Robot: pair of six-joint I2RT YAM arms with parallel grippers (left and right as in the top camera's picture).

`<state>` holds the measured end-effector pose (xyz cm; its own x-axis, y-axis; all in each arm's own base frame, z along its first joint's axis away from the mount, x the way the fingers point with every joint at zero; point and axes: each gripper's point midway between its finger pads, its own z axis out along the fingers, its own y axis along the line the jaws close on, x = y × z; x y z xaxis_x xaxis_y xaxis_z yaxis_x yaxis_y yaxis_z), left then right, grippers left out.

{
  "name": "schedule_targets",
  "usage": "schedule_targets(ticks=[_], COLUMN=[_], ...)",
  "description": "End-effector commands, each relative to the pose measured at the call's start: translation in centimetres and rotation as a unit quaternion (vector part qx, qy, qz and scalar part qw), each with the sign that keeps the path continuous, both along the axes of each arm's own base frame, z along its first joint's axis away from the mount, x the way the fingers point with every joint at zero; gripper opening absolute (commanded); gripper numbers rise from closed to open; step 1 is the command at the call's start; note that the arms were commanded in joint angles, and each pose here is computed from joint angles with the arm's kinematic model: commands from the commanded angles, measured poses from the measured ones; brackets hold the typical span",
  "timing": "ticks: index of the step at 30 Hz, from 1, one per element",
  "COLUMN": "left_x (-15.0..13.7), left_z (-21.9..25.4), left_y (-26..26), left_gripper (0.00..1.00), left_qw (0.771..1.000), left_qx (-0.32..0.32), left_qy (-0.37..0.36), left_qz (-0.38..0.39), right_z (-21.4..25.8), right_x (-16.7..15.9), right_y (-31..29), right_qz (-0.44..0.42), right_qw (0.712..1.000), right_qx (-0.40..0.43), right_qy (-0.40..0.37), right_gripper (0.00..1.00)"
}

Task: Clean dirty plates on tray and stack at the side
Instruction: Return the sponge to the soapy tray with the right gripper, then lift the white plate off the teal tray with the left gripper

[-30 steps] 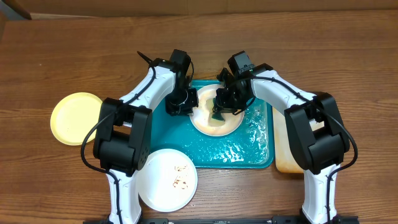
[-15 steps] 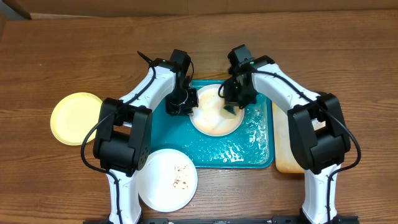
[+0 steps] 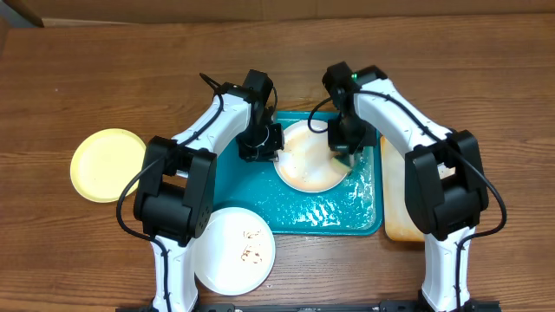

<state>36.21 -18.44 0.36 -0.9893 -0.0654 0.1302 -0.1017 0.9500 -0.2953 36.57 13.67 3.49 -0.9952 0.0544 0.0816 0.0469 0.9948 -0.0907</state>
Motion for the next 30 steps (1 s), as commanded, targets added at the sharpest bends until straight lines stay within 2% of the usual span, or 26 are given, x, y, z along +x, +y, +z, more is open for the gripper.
schedule_targets(ticks=[1,8,16,21,25,30], left_x=[-1.2,-1.3,-1.3,-0.1,1.3,2.7], left_z=[-4.3,-4.2,-4.1,-3.4,0.1,7.2], left_y=[5.0,4.6,4.0,6.1,6.5,7.3], left_gripper=[0.04,0.04,0.04,0.04,0.04,0.04], left_qw=[0.993,0.995,0.996,0.990,0.987,0.980], left_qx=[0.108,0.096,0.078,0.141,0.154,0.171], left_qy=[0.037,0.039,0.038,0.007,-0.028,-0.093], left_qz=[0.025,0.015,0.010,0.024,0.029,0.038], right_z=[5.4,11.8,11.9,11.9,11.9,11.8], right_x=[4.1,4.7,3.9,3.7,3.8,3.7], right_y=[-4.5,-4.7,-6.7,-8.0,-9.1,-10.6], right_qz=[-0.040,-0.055,-0.083,-0.099,-0.113,-0.137], right_qw=[0.992,0.989,0.990,0.990,0.989,0.987], right_qx=[-0.077,-0.066,-0.059,-0.060,-0.060,-0.050], right_qy=[-0.089,-0.119,-0.093,-0.084,-0.081,-0.072], right_gripper=[0.04,0.04,0.04,0.04,0.04,0.04])
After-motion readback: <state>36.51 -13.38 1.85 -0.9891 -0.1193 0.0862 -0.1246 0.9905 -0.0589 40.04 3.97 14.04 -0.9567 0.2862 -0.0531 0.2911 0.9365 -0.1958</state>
